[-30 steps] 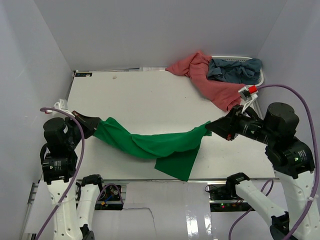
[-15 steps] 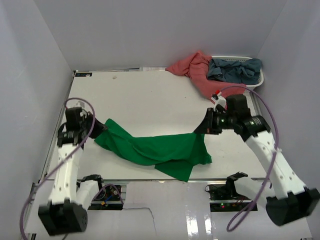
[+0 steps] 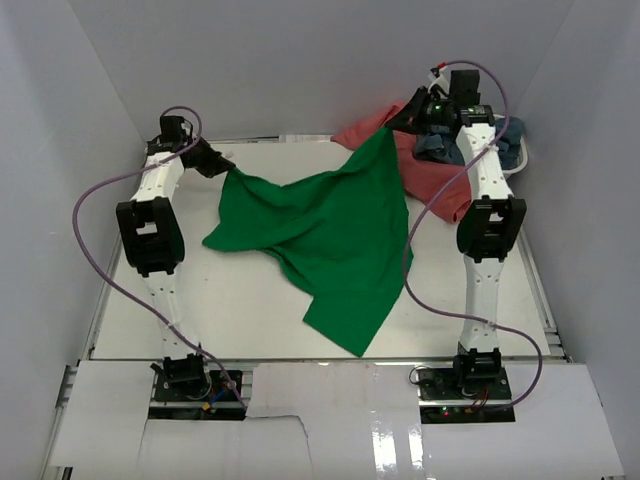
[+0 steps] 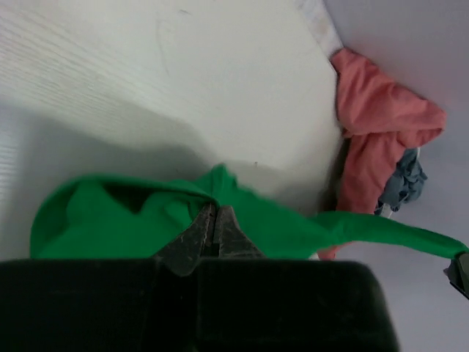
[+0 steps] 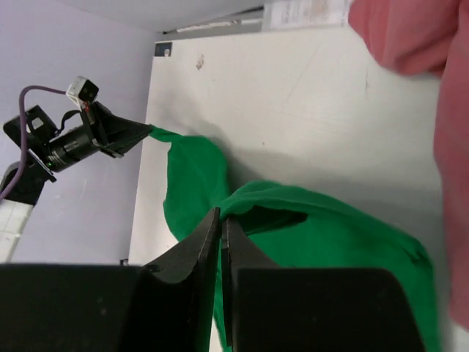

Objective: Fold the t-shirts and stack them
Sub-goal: Flatten out the tshirt

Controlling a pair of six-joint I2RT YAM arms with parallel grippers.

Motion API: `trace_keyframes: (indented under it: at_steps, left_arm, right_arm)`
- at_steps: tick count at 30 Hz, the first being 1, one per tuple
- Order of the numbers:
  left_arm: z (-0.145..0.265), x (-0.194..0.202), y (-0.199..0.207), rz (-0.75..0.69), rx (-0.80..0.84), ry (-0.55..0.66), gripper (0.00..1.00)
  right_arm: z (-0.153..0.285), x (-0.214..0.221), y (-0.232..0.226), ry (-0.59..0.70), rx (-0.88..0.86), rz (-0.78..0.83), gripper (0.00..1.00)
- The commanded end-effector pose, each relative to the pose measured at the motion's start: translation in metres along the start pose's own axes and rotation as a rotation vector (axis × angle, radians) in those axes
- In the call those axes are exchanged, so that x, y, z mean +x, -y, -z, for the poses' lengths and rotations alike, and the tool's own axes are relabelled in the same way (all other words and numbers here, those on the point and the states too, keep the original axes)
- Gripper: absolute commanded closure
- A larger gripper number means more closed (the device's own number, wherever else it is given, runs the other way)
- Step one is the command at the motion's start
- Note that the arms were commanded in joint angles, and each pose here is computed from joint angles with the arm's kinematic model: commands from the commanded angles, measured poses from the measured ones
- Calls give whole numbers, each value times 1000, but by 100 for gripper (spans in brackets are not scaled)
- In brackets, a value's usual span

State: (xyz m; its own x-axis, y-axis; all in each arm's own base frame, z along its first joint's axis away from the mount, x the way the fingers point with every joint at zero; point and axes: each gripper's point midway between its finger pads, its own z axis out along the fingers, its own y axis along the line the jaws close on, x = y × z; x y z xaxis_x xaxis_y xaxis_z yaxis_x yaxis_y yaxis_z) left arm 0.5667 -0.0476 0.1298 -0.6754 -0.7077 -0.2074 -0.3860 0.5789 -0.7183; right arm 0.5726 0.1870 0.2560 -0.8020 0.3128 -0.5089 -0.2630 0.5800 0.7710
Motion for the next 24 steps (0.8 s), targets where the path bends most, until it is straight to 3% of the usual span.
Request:
trace_keyframes:
  at_steps: [1,3,4,5,8,9,11,15,19,22,24]
  left_arm:
    - [156,-31,156,-281,367,354,100]
    - [221,-24,175,-400,543,652,100]
    - [299,-13,198,-435,625,810,100]
    - [313,-6,198,-448,632,821,100]
    - [358,36,199,-551,752,863,100]
    - [340,46,178,-540,728,824,100]
    - [360,68,176,-587,755,850,100]
    - [350,87,158,-604,726,785,100]
    - [264,102,80,-467,539,568,100]
    - [207,134,10,-317,394,370,100]
    - [198,154,-14,-244,348,312,100]
  right_arm:
    - [92,-55,-158,256,-334,403,92]
    - [152,-48,-185,391,-374,489,92]
    - [178,-46,-216,462,-439,597,92]
    - [213,-40,-237,491,-457,638,92]
    - [245,1,-270,480,-509,786,92]
    - [235,16,-251,440,-497,760,92]
    - [254,37,-260,456,-494,809,92]
    - [254,65,-243,427,-462,746,92]
    - [211,121,-168,272,-417,480,92]
    - [182,178,-126,135,-363,313,92]
    - [175,204,-114,81,-320,267,92]
